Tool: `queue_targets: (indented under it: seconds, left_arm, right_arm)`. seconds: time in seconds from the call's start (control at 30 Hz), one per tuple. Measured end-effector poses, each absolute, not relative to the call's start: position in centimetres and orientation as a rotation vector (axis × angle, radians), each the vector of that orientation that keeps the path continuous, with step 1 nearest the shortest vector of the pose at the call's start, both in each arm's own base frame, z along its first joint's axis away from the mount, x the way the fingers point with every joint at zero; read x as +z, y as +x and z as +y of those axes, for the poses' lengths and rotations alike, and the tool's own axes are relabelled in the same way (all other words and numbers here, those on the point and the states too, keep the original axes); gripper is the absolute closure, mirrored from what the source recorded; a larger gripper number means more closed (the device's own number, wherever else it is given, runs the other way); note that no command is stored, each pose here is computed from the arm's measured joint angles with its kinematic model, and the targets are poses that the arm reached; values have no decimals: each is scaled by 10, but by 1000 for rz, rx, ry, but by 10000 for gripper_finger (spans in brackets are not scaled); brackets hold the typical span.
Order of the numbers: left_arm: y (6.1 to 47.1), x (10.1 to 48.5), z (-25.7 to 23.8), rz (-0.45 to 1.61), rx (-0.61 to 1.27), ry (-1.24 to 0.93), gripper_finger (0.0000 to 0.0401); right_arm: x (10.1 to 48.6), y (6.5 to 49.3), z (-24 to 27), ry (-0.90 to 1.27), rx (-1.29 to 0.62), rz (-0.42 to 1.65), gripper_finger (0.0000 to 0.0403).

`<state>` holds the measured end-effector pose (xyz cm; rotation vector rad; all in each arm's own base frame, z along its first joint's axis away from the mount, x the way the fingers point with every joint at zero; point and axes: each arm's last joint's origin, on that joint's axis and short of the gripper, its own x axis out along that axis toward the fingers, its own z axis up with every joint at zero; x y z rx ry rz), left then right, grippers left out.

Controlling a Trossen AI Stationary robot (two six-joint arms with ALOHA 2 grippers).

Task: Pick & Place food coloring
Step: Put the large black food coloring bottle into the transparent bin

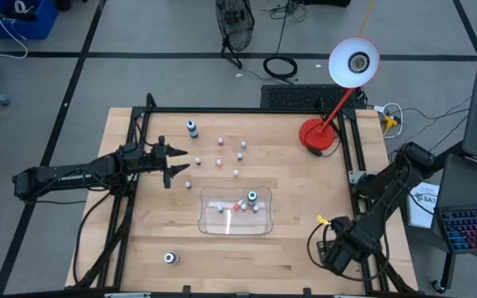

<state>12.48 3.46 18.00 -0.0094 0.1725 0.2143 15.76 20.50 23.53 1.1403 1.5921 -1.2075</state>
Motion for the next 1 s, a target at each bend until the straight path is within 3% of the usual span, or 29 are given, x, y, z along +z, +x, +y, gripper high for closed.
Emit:
queue_targets:
  seconds: [0.3, 0.53, 1.0]
  left_arm:
    - [125, 180, 35, 172, 215, -9, 173]
    - [125, 180, 35, 173, 215, -9, 173]
    - [125, 180, 35, 173, 215, -9, 174]
  right_arm:
    - [236, 166, 203, 1162, -1112, 1565, 184]
    - [239, 162, 191, 1106, -1216, 1601, 184]
    - [233, 154, 200, 1112, -1251, 1644, 184]
